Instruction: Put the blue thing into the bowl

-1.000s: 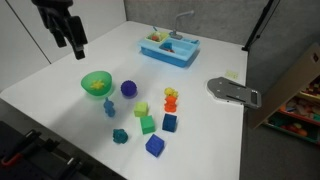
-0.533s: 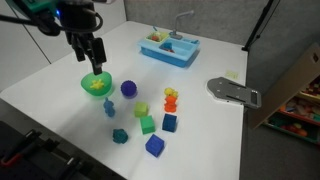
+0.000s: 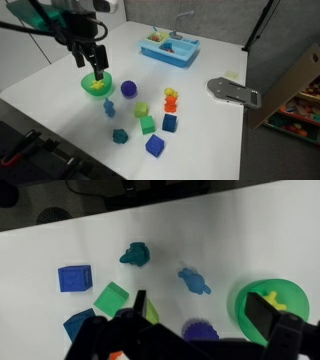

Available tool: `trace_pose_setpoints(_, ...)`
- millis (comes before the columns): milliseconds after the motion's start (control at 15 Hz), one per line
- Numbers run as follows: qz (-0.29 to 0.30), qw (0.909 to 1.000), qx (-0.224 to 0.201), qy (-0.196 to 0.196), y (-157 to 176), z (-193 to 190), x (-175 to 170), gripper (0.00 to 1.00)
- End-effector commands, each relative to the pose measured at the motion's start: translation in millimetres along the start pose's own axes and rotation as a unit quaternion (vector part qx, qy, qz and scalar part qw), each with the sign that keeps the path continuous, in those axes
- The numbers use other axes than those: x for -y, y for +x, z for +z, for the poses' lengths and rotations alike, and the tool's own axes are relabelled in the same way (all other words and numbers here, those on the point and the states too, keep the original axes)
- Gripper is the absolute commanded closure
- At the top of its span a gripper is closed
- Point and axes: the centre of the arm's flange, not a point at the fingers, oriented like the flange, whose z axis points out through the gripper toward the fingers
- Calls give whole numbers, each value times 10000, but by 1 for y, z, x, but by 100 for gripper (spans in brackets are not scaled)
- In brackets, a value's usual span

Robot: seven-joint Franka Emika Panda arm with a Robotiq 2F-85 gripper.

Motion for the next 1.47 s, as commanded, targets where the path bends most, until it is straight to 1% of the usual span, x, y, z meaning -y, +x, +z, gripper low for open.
trace_pose_setpoints(0, -436, 9990, 39, 29, 7, 27, -12, 0)
trace_pose_setpoints(333, -900, 9959, 117, 12, 15, 75, -19, 0)
trace_pose_setpoints(533, -1056, 9944, 73, -42, 19, 106, -22, 0)
trace_pose_setpoints(800, -1163, 9932, -16, -23, 31, 138, -22, 0)
trace_pose_setpoints(1000, -1193, 9928, -79, 52, 39, 153, -15, 0)
trace_pose_setpoints(1400, -1346, 9907, -99, 192, 53, 169, 15, 0)
